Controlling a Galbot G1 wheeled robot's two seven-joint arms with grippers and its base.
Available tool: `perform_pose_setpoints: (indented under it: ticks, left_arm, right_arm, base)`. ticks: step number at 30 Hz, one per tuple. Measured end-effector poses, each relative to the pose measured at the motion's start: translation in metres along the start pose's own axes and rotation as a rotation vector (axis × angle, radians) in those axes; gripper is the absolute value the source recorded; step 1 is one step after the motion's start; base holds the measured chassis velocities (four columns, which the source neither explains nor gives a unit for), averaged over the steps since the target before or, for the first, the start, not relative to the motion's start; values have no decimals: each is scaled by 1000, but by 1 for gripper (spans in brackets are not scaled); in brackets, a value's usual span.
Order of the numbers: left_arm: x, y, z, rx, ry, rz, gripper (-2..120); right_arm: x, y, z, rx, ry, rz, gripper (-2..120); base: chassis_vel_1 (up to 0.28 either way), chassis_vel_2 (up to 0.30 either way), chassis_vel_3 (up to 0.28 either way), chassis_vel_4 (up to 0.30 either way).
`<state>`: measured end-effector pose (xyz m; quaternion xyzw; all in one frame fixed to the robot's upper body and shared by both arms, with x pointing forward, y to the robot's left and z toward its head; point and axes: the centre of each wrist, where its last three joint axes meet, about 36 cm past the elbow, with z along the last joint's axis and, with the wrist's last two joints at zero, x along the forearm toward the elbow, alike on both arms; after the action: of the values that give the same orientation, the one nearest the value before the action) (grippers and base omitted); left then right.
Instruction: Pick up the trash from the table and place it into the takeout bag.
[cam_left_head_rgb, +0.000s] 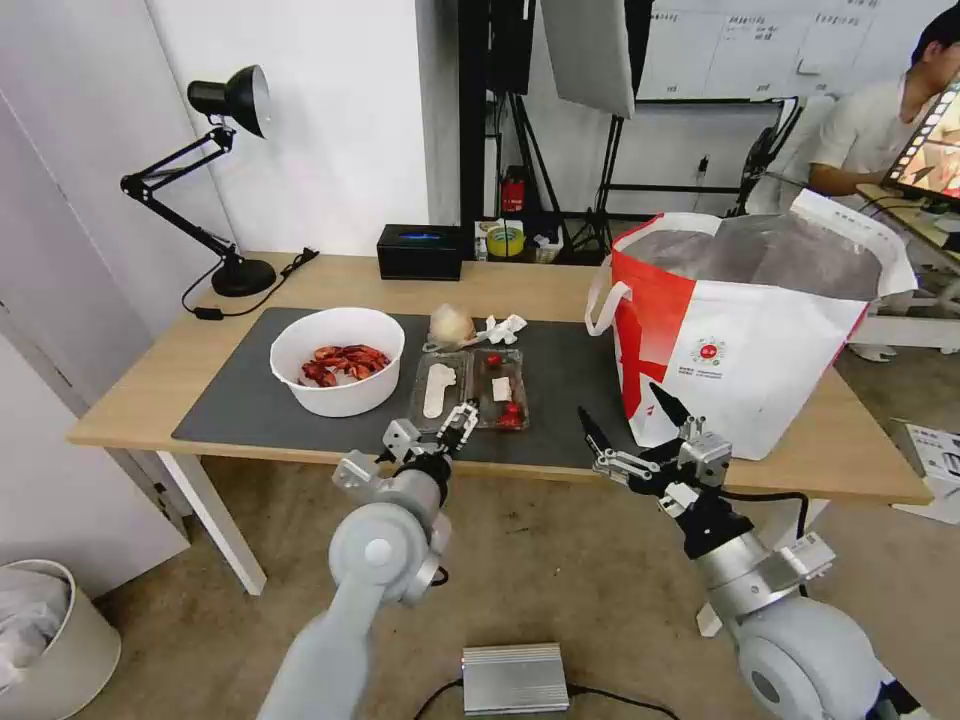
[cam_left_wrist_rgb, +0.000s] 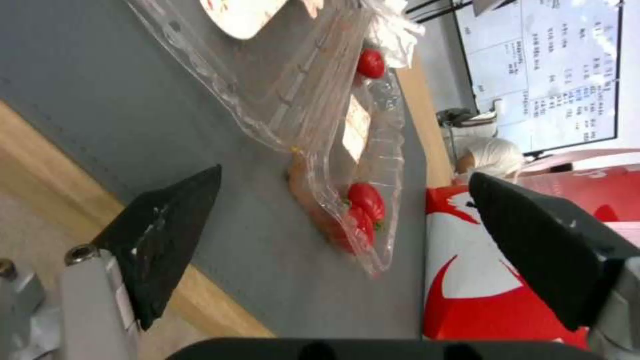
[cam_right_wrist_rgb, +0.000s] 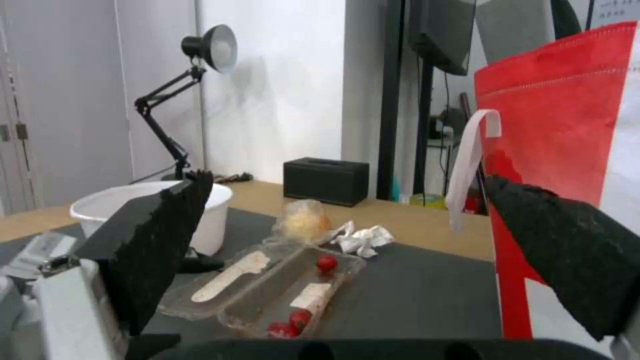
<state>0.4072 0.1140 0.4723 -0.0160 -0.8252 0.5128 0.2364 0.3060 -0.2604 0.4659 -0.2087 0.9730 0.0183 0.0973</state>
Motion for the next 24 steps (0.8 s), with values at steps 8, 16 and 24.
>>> perform_pose_setpoints:
  ticks: [8, 16, 24]
  left_arm:
    - [-13, -2, 0, 3, -7, -13, 100]
    - [-21, 0, -5, 8, -25, -21, 100]
    - [-28, -1, -8, 21, -49, -29, 100]
  right_arm:
    - [5, 2, 2, 3, 8, 4, 100]
    - [8, 4, 3, 2, 9, 4, 100]
    - [9, 8, 6, -5, 12, -4, 100]
  base:
    - [0, 0, 0, 0]
    - [0, 0, 0, 0]
    - [0, 0, 0, 0]
